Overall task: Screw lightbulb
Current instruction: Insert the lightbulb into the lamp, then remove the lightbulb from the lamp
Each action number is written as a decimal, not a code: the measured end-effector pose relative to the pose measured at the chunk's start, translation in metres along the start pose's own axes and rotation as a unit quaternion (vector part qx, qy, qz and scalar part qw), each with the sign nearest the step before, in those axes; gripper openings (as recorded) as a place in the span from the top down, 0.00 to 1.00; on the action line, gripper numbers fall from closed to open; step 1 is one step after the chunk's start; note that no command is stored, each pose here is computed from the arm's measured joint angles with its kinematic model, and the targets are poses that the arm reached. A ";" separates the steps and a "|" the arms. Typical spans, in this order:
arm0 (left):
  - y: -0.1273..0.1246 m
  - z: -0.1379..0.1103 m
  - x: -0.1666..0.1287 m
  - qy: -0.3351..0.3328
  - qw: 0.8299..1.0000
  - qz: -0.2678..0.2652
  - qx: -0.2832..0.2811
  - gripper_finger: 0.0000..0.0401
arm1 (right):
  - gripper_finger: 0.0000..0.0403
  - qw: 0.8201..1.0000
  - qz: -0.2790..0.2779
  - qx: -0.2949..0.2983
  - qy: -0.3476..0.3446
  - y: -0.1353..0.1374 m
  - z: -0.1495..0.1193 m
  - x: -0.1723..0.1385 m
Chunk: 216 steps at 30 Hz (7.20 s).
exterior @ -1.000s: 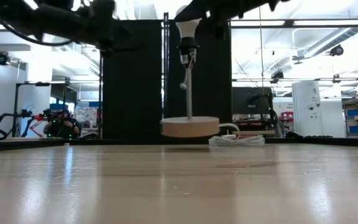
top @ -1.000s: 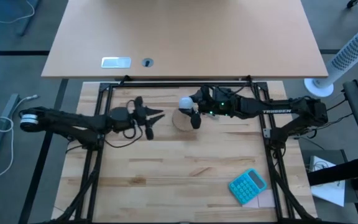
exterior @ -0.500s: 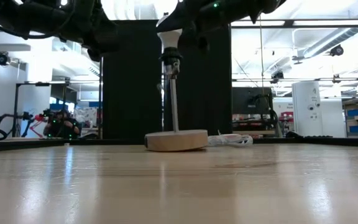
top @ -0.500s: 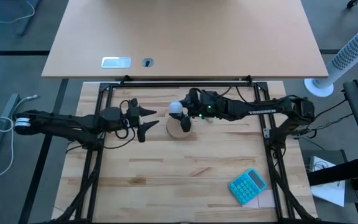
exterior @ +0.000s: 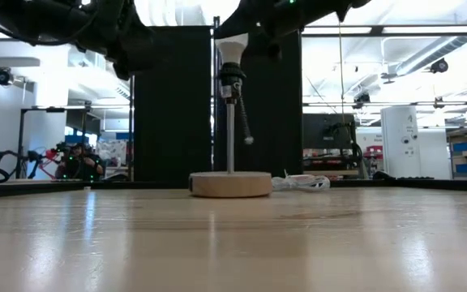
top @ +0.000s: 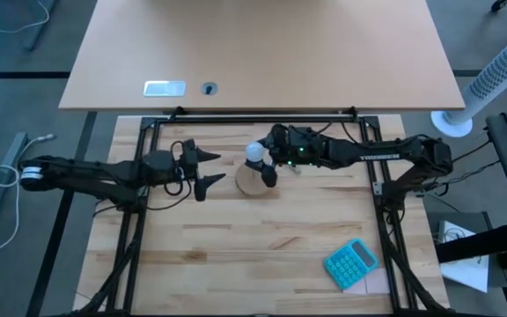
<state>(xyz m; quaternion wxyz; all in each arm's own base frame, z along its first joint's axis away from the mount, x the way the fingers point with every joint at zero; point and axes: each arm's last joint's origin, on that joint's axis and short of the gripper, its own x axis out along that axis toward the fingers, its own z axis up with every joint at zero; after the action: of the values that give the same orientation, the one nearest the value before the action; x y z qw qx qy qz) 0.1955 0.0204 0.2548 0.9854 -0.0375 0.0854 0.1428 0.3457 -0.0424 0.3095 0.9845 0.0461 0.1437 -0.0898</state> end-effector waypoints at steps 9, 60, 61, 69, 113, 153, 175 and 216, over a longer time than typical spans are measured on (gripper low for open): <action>-0.001 0.017 -0.002 -0.007 1.000 -0.008 0.023 0.15 | 0.12 0.999 -0.005 -0.031 0.024 -0.003 0.011 -0.035; -0.069 0.004 -0.036 -0.091 0.980 -0.168 -0.049 0.15 | 0.12 0.994 0.085 -0.052 -0.052 0.023 -0.047 -0.147; -0.068 0.004 -0.036 -0.093 0.980 -0.167 -0.049 0.15 | 0.12 0.994 0.085 -0.052 -0.053 0.022 -0.049 -0.149; -0.065 0.017 -0.036 -0.114 0.980 -0.157 -0.045 0.15 | 0.12 0.990 0.082 -0.060 -0.099 0.015 -0.050 -0.174; -0.062 0.011 -0.032 -0.098 0.986 -0.132 -0.013 0.15 | 0.13 0.974 0.094 0.056 -0.199 -0.007 -0.138 -0.213; 0.044 -0.071 0.101 -0.070 0.994 -0.087 -0.021 0.15 | 0.12 0.995 -0.031 -0.013 -0.091 0.010 0.006 -0.073; 0.069 -0.064 0.149 -0.058 0.981 -0.182 0.028 0.34 | 0.12 0.997 -0.030 -0.040 -0.058 0.009 0.001 -0.076; 0.083 -0.044 0.149 -0.059 0.956 -0.283 0.049 0.43 | 0.12 0.996 -0.044 -0.029 -0.072 0.009 0.003 -0.060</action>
<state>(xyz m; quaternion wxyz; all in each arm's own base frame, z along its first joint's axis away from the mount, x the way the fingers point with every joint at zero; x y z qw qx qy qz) 0.3052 0.1363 0.1810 0.9893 -0.0032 0.0200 -0.1445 0.2914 -0.0243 0.3306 0.9883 0.0046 0.0767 -0.1315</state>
